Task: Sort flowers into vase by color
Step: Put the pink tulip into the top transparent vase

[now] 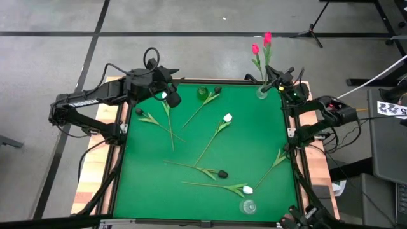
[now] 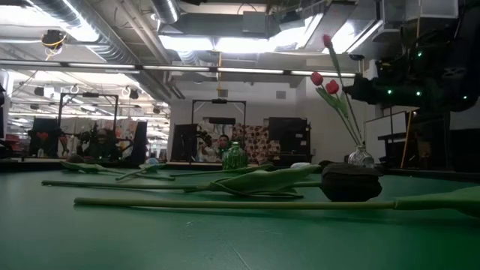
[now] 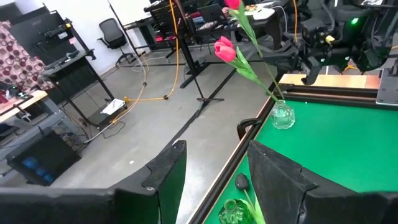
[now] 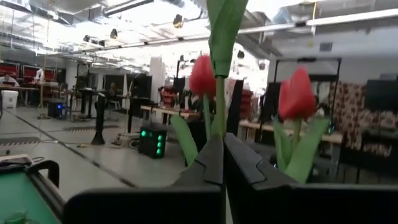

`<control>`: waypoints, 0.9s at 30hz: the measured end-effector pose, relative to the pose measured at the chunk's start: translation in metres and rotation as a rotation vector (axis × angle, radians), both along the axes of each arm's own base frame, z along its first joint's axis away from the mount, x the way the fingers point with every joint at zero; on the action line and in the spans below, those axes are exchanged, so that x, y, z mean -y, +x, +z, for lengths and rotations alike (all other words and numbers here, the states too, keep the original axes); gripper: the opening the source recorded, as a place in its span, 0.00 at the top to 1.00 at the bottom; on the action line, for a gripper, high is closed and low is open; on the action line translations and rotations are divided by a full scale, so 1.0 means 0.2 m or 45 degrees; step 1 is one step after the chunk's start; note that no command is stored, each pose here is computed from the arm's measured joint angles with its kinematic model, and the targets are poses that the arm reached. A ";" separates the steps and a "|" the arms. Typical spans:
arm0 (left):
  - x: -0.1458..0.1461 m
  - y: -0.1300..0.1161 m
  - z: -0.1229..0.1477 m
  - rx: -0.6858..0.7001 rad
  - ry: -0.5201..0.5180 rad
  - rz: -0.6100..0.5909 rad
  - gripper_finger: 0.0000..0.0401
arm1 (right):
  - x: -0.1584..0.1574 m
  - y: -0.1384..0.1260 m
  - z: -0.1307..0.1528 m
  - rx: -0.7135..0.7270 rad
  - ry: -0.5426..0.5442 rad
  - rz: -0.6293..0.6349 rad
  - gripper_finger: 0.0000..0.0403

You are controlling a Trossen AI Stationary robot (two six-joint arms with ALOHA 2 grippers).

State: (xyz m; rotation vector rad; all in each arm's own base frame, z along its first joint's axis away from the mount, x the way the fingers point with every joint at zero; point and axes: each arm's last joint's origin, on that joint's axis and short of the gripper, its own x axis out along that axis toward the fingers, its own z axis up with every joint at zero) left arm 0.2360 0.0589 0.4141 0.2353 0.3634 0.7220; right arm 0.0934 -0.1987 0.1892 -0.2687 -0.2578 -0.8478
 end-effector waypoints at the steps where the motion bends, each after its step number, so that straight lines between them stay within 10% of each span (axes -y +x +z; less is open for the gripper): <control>1: 0.00 0.00 0.00 -0.001 0.001 0.000 0.58 | 0.00 0.00 -0.01 -0.003 0.027 0.011 1.00; 27: 0.00 0.00 0.00 -0.019 0.021 -0.007 0.58 | 0.04 0.02 -0.04 -0.052 0.024 -0.013 1.00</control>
